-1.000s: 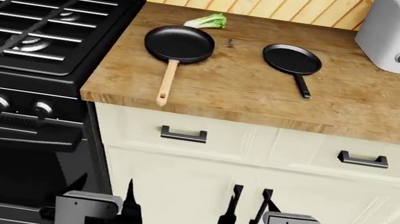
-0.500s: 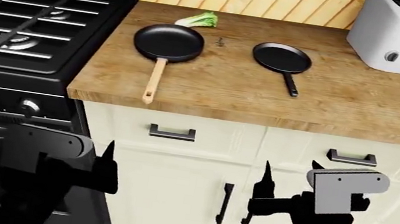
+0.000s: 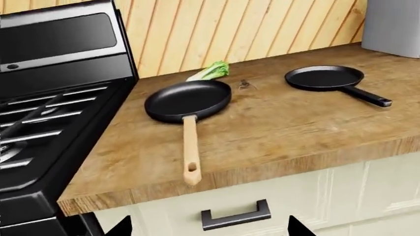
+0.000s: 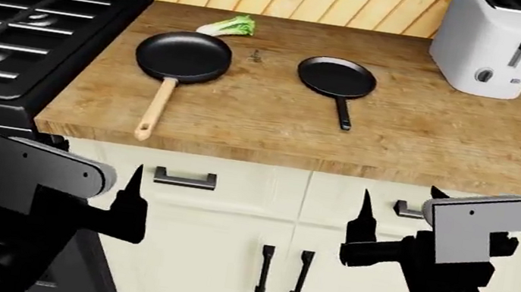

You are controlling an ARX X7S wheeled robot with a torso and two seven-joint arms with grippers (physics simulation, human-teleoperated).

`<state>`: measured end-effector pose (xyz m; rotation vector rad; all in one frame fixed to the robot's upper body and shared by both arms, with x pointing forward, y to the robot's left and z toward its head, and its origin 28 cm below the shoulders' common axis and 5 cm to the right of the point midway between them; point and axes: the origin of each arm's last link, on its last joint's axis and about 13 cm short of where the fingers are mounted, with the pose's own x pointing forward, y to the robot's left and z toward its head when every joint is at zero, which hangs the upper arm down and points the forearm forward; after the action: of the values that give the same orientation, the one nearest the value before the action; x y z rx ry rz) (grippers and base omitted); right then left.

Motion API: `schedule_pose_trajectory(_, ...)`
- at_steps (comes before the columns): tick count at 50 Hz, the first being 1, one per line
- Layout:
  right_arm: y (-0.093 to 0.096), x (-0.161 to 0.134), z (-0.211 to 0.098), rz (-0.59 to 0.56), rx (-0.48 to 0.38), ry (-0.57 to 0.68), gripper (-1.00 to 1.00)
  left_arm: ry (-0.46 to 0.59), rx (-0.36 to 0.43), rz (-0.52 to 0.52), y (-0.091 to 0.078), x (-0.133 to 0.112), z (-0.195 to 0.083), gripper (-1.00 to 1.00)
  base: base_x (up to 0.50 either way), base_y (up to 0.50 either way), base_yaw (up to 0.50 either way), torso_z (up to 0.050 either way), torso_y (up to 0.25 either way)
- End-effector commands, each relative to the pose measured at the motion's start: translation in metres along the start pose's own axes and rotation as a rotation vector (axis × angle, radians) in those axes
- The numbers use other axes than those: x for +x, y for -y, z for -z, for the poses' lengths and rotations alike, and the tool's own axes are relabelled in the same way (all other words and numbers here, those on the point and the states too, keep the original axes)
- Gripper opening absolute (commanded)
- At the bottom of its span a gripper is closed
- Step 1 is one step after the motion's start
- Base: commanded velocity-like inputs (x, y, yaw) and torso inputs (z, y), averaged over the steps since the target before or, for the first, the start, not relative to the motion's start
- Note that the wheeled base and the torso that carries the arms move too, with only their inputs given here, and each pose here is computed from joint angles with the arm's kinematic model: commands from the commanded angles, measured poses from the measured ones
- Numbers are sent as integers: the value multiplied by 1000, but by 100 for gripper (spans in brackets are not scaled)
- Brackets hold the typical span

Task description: Place both pans onto different burners. Then place the celery and the shrimp on different pans.

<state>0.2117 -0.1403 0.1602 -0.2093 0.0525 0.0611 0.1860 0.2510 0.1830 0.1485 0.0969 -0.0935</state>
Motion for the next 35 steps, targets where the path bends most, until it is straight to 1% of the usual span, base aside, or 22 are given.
schedule_pose_trajectory(1, 4, -2, -15, 12, -31, 25, 100, 57, 59, -20, -3, -3, -20, 100, 500, 0, 0, 0, 0)
schedule_pose_trajectory(4, 3, -3, -18, 10, -38, 33, 100, 71, 81, -16, -2, -4, -25, 100, 500, 0, 0, 0, 0)
schedule_pose_trajectory(15, 5, -3, -26, 15, -38, 54, 100, 96, 104, -25, -3, -4, -30, 100, 500, 0, 0, 0, 0)
schedule_pose_trajectory(20, 6, -3, -28, 13, -40, 57, 100, 112, 105, -20, -1, -4, -32, 100, 500, 0, 0, 0, 0)
schedule_pose_trajectory(35, 5, -4, -35, 13, -51, 71, 100, 106, 101, -26, -3, -4, -31, 100, 500, 0, 0, 0, 1)
